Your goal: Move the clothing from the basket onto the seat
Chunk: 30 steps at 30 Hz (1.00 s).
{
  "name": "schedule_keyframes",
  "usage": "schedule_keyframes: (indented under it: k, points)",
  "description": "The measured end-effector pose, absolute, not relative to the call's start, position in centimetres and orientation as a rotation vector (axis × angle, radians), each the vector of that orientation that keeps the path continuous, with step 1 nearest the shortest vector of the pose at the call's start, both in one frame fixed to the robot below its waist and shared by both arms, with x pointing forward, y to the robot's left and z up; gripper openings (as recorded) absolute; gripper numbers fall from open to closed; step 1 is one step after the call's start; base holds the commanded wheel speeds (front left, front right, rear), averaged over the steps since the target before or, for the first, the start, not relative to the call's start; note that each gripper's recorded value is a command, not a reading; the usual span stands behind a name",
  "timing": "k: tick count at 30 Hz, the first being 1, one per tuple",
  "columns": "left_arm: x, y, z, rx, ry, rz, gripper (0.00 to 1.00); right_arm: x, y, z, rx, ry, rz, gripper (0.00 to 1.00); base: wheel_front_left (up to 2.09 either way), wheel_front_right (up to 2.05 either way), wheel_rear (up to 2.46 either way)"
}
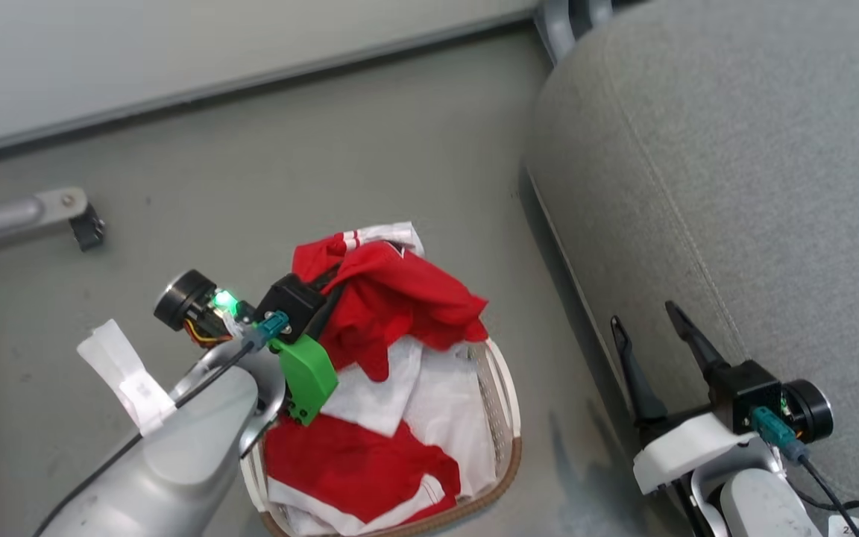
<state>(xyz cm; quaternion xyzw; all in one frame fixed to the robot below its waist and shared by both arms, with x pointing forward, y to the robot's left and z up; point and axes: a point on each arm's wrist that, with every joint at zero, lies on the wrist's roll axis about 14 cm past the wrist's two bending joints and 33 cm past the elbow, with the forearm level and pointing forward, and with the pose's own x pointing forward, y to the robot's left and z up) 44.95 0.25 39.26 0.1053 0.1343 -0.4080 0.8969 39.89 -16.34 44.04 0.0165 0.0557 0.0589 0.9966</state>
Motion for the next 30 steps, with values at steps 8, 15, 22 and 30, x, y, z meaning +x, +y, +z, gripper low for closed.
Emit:
schedule_keyframes:
  k: [8, 15, 22, 30]
  points:
    - [46.6, 0.7, 50.6, 0.362, 0.009, -0.842, 0.00, 38.4, -15.0, 48.1, 0.029, 0.001, 0.158, 1.00, 0.00, 0.00, 0.00]
    - [46.7, 0.2, 60.3, 0.383, -0.186, -0.809, 0.00, 37.5, -13.9, 50.5, 0.017, -0.069, 0.192, 1.00, 0.00, 0.00, 0.00]
    - [46.1, -0.7, 66.0, 0.419, -0.292, -0.805, 0.00, 37.0, -13.0, 52.1, 0.005, -0.118, 0.219, 1.00, 0.00, 0.00, 0.00]
    - [45.3, -1.4, 68.8, 0.432, -0.348, -0.812, 0.00, 37.0, -10.5, 55.6, 0.012, -0.224, 0.295, 1.00, 0.00, 0.00, 0.00]
